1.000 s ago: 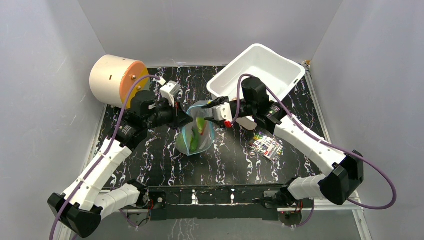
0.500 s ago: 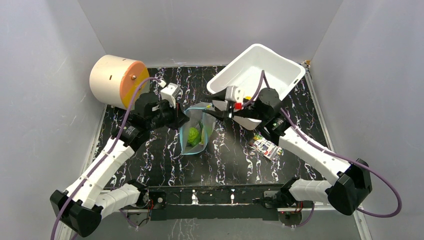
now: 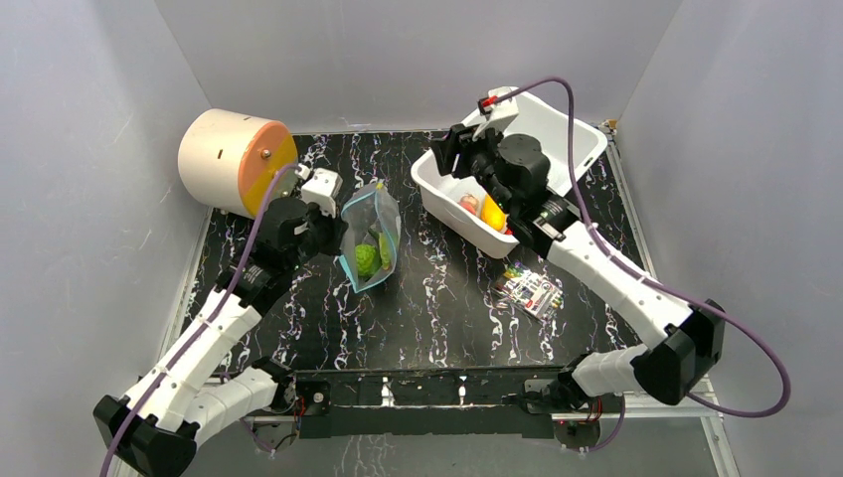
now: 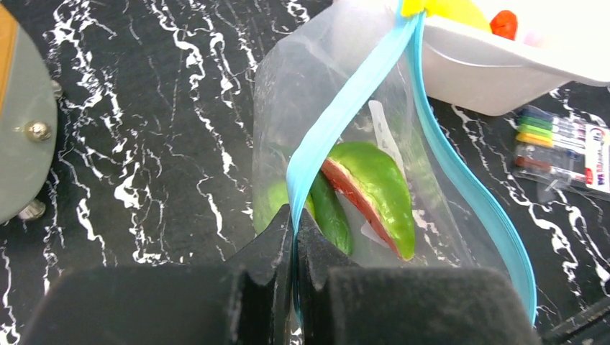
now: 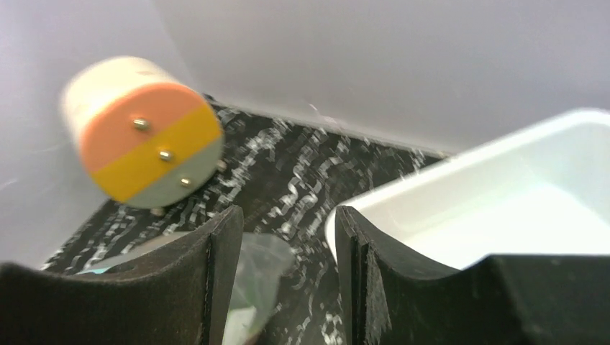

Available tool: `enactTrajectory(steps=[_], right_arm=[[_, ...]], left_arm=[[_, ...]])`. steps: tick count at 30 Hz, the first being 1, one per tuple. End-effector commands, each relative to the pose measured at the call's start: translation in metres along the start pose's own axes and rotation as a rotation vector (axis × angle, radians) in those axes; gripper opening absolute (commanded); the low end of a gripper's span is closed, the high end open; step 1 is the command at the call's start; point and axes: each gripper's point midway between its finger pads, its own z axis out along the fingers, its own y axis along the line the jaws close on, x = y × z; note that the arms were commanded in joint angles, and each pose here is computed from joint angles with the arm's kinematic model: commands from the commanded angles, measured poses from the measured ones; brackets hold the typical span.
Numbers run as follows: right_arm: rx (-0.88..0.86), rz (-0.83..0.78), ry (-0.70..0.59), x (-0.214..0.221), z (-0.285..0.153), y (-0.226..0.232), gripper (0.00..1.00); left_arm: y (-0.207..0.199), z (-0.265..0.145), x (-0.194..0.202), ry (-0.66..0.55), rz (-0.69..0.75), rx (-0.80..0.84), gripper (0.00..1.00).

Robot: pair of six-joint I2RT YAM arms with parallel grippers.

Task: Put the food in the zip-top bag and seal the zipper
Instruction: Pick up the fake fruit from the bin.

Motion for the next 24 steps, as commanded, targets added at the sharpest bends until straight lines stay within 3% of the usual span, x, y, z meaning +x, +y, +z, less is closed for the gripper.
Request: enactTrajectory(steps=[1,12,16,24], right_arm=[[0.295,0.047,0.157,0.033,0.001,-0.053,0.49],[0.557,0.102,0.413,0.112,0.010,-0.128,0.51],[0.646,0.068,0.475,0.139,0.016,-0.165,0.51],[0.776,0.076,0.540,0.176,0.024,-0.221,0.57]], left_arm=[[0.017,-0.002,-0.006,-0.029,0.026,-0.093,0.00],[0.065,-0.012,-0.017,0.026,0.020,-0.393,0.00],[0.069,-0.017,-0.032,-0.032,0.017,-0.413,0.00],[0.065,-0.001,-0.031,0.035,-0.025,-0.418,0.00]])
